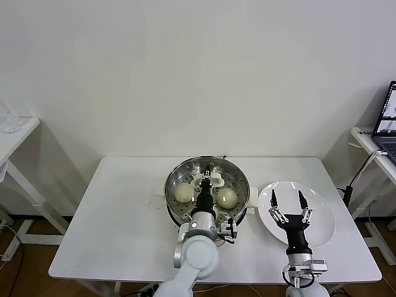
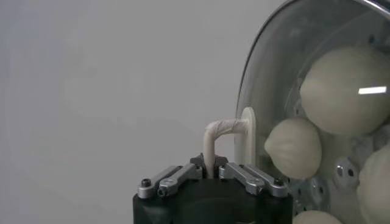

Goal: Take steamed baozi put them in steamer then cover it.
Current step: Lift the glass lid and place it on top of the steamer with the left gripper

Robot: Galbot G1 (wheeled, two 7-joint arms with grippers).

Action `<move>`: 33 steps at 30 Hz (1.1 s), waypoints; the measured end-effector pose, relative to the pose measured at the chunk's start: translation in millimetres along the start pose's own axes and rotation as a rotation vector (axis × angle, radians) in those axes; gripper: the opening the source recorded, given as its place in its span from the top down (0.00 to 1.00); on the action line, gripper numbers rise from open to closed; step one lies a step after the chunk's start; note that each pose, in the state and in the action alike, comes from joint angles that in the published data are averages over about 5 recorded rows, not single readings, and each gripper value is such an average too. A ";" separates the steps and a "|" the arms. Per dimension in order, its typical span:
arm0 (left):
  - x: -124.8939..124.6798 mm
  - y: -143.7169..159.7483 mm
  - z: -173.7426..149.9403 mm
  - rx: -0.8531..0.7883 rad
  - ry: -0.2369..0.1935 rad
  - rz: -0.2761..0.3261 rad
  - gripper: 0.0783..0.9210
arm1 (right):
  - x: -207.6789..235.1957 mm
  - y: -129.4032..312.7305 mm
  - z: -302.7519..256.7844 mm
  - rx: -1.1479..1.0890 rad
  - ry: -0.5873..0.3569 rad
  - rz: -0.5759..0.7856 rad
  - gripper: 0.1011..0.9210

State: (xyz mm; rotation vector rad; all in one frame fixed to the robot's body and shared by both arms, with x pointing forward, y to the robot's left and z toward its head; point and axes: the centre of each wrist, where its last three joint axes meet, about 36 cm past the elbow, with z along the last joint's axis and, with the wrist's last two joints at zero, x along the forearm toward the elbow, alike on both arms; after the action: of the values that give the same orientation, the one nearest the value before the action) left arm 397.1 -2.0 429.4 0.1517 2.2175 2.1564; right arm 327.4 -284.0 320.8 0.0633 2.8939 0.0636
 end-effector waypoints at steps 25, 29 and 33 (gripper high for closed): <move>43.6 5.6 19.3 -0.022 -0.041 -0.061 0.23 | -5.9 -1.5 4.2 0.005 -0.004 -0.014 0.12; 62.9 13.9 29.3 -0.005 -0.050 -0.084 0.13 | -7.4 -0.8 7.2 0.003 0.000 -0.017 0.12; 84.7 25.3 44.4 0.042 -0.054 -0.107 0.12 | -9.6 -2.3 7.5 0.004 0.000 -0.020 0.12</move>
State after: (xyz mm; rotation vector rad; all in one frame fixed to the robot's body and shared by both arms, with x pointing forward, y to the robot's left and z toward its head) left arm 318.4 51.4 456.4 0.0900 2.1892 2.0286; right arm 338.4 -286.5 315.8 0.0350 2.8943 0.0542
